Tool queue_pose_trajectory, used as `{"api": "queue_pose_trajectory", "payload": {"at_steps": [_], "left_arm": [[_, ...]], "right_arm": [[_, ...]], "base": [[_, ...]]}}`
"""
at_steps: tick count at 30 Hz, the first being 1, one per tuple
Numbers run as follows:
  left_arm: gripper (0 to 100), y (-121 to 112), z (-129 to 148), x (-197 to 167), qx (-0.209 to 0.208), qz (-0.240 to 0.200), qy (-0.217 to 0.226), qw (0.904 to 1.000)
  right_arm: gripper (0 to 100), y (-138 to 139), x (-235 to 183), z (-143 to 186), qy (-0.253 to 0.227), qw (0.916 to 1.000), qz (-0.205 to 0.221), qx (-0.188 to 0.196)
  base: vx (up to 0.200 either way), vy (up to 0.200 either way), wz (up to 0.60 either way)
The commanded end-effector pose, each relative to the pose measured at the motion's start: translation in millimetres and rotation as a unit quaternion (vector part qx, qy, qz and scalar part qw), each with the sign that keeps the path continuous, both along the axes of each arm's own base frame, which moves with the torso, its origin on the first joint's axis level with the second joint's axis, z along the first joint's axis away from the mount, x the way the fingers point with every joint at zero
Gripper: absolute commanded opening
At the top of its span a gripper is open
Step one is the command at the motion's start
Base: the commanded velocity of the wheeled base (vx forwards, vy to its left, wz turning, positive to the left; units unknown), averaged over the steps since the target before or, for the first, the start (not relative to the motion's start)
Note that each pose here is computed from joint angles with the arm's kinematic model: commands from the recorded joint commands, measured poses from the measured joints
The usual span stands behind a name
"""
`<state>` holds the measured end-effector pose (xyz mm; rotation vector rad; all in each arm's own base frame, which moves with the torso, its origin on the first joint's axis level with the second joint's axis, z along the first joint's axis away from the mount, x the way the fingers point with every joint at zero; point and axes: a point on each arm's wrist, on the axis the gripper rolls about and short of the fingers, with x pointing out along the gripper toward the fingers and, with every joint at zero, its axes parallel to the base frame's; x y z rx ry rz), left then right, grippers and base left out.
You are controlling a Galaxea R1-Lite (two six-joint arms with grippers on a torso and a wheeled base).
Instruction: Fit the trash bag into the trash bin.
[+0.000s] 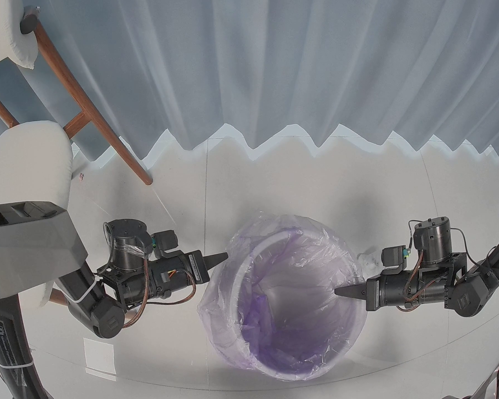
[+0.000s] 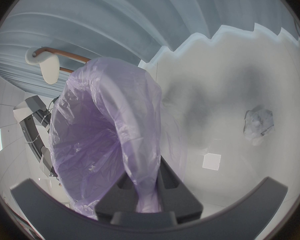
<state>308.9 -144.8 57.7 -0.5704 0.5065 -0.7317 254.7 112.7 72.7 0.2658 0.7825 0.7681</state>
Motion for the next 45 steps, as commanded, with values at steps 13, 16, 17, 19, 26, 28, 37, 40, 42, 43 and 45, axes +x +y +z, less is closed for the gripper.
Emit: {"api": "queue_pose_trajectory", "payload": {"at_steps": [13,16,17,19,26,28,37,40,42,43,45], "left_arm": [[0,34,-26,15,0.018,0.063,0.033,0.9973],[0,35,-29,17,0.018,0.069,0.030,0.9970],[0,36,-32,18,0.019,0.078,0.028,0.9964],[0,36,-35,20,0.019,0.089,0.022,0.9957],[0,35,-36,19,0.012,0.092,0.008,0.9957],[100,34,-34,16,0.009,0.086,0.010,0.9962],[100,42,8,-12,-0.027,0.094,-0.024,0.9949],[100,55,26,-40,-0.031,0.100,-0.029,0.9941],[100,60,34,-53,-0.034,0.103,-0.032,0.9936],[100,67,42,-70,-0.038,0.106,-0.037,0.9930],[100,71,49,-82,-0.041,0.106,-0.045,0.9925]], "right_arm": [[0,0,0,2,-0.007,0.9999,0.003,0.007],[0,0,0,2,-0.007,0.9999,0.003,0.007],[0,0,0,2,-0.007,0.9999,0.003,0.007],[0,0,0,1,-0.006,1.0000,0.003,0.007],[0,-1,-2,-1,-0.003,1.0000,0.003,0.004],[0,-1,-3,-1,-0.002,1.0000,0.003,0.004],[0,-3,-3,-4,0.006,1.0000,-0.007,0.003],[0,-5,-1,-4,0.010,0.9998,-0.016,0.005],[0,-5,-1,-5,0.015,0.9995,-0.027,0.004],[0,-5,1,-6,0.023,0.9984,-0.052,0.000],[0,-3,1,-7,0.035,0.9965,-0.076,0.000]], "base": [[0.000,0.000,0.00],[0.000,0.000,0.00],[0.000,0.000,0.00],[0.000,0.000,0.00],[0.000,0.000,0.00],[0.000,0.000,0.00],[0.000,0.000,0.00],[0.000,0.000,0.00],[0.000,0.000,0.00],[0.000,0.000,0.00],[0.000,0.000,0.00]]}}
